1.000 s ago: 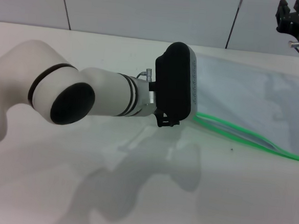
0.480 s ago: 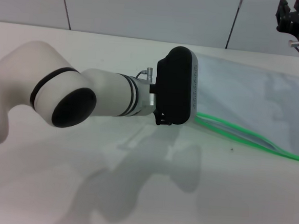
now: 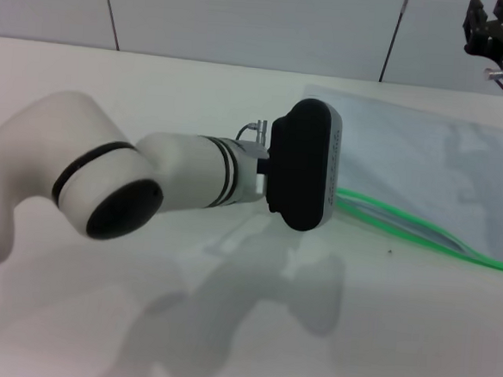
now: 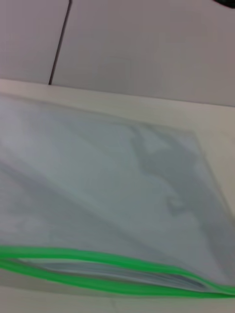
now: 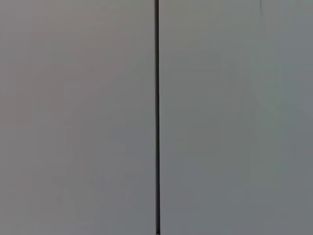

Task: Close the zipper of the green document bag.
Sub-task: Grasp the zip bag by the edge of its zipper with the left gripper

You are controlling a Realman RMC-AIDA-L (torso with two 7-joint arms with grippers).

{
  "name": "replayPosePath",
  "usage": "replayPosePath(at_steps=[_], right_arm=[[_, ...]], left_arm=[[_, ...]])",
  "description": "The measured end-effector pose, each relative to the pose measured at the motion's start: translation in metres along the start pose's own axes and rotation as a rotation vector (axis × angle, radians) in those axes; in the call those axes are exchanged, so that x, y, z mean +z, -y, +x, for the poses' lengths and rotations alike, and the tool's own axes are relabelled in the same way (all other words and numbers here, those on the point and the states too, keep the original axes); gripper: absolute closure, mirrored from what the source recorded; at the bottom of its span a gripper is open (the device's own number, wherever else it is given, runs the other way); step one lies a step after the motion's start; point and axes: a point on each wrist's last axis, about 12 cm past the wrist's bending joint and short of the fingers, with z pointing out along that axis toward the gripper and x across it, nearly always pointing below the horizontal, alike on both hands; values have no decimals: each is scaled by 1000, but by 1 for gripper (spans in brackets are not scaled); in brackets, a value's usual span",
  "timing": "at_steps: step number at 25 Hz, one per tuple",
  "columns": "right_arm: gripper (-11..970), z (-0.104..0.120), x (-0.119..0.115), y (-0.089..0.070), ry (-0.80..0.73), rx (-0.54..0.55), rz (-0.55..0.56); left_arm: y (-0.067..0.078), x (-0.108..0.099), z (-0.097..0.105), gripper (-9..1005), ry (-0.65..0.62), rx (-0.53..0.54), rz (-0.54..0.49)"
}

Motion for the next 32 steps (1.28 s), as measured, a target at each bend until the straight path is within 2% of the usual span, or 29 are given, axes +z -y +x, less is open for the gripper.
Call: replayPosePath(at_steps=[18, 32], right_arm=[[627, 2, 0, 1, -8, -2, 4], [627, 1, 1, 0, -7, -4, 0]], left_arm=[[4, 4, 15, 424, -7, -7, -39], [10, 7, 17, 425, 32, 29, -84]])
